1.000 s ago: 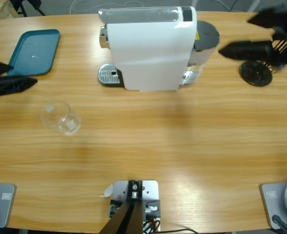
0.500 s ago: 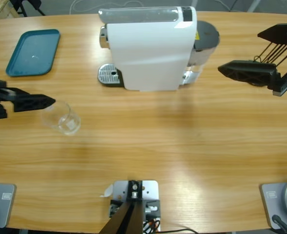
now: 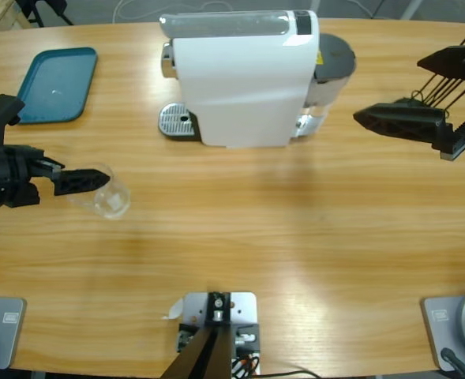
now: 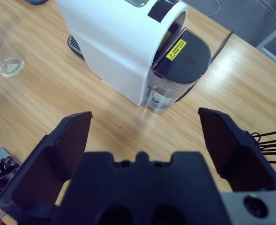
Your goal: Pour coffee
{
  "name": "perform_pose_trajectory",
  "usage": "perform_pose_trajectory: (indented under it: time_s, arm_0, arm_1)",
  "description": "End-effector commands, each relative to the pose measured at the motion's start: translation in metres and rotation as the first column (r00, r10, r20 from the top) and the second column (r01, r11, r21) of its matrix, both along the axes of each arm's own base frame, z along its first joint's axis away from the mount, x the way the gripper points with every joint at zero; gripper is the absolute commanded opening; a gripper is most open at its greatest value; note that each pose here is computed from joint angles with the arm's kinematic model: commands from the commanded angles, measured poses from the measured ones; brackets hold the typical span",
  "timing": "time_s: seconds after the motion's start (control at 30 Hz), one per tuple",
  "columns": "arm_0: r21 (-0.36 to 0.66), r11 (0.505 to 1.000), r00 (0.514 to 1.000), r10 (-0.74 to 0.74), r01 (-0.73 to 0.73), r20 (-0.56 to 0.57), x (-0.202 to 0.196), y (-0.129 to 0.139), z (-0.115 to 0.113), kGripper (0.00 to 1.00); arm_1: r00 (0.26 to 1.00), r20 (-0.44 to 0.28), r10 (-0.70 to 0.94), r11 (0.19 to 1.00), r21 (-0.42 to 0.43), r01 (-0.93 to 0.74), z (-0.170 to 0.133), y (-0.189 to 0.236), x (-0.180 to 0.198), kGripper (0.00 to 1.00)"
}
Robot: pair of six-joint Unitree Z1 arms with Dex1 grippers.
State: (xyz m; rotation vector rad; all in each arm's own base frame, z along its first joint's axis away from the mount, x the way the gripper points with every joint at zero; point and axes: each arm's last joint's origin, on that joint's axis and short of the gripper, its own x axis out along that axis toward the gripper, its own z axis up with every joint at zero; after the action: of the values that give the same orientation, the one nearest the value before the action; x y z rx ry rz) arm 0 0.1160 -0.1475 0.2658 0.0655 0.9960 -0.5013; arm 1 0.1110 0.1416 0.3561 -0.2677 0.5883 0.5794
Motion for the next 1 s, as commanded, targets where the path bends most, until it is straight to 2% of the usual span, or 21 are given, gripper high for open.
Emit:
perform_pose_trajectory:
  time_s: [0.03,0.23,0.47,0.77,0.8,0.83,0.93,1.0]
  arm_0:
    - [0.074,0.997,0.999,-0.011,0.014,-0.04,-0.012,-0.01,-0.025,0.991]
    - [0.093,0.996,1.0,0.002,-0.001,-0.012,-0.015,-0.012,-0.027,0.991]
    - [0.131,0.991,0.999,-0.015,0.019,-0.031,-0.015,-0.024,-0.042,0.991]
    - [0.147,0.989,0.999,-0.011,0.016,-0.038,-0.014,-0.027,-0.047,0.981]
    - [0.147,0.989,0.999,-0.011,0.016,-0.038,-0.014,-0.028,-0.047,0.936]
    - [0.15,0.989,0.999,-0.011,0.016,-0.039,-0.014,-0.028,-0.048,0.843]
    - [0.157,0.987,0.999,-0.009,0.015,-0.039,-0.013,-0.03,-0.05,0.69]
    - [0.162,0.987,0.999,-0.007,0.013,-0.037,-0.012,-0.031,-0.051,0.52]
  arm_1:
    - [1.0,-0.029,-0.003,1.0,-0.002,0.003,-0.009,-0.01,-0.006,0.991]
    - [0.999,-0.04,0.0,1.0,-0.004,0.0,-0.011,-0.012,-0.008,0.991]
    - [0.999,-0.045,-0.001,1.0,-0.006,0.001,-0.011,-0.017,-0.011,0.991]
    - [0.999,-0.049,0.0,1.0,-0.01,0.0,-0.013,-0.017,-0.011,0.991]
    - [0.999,-0.05,0.0,1.0,-0.012,0.0,-0.013,-0.018,-0.011,0.991]
    - [0.999,-0.051,0.0,1.0,-0.011,-0.001,-0.013,-0.017,-0.011,0.991]
    - [0.998,-0.056,0.006,1.0,-0.011,-0.007,-0.014,-0.017,-0.011,0.987]
    - [0.998,-0.059,0.008,1.0,-0.012,-0.008,-0.014,-0.017,-0.011,0.987]
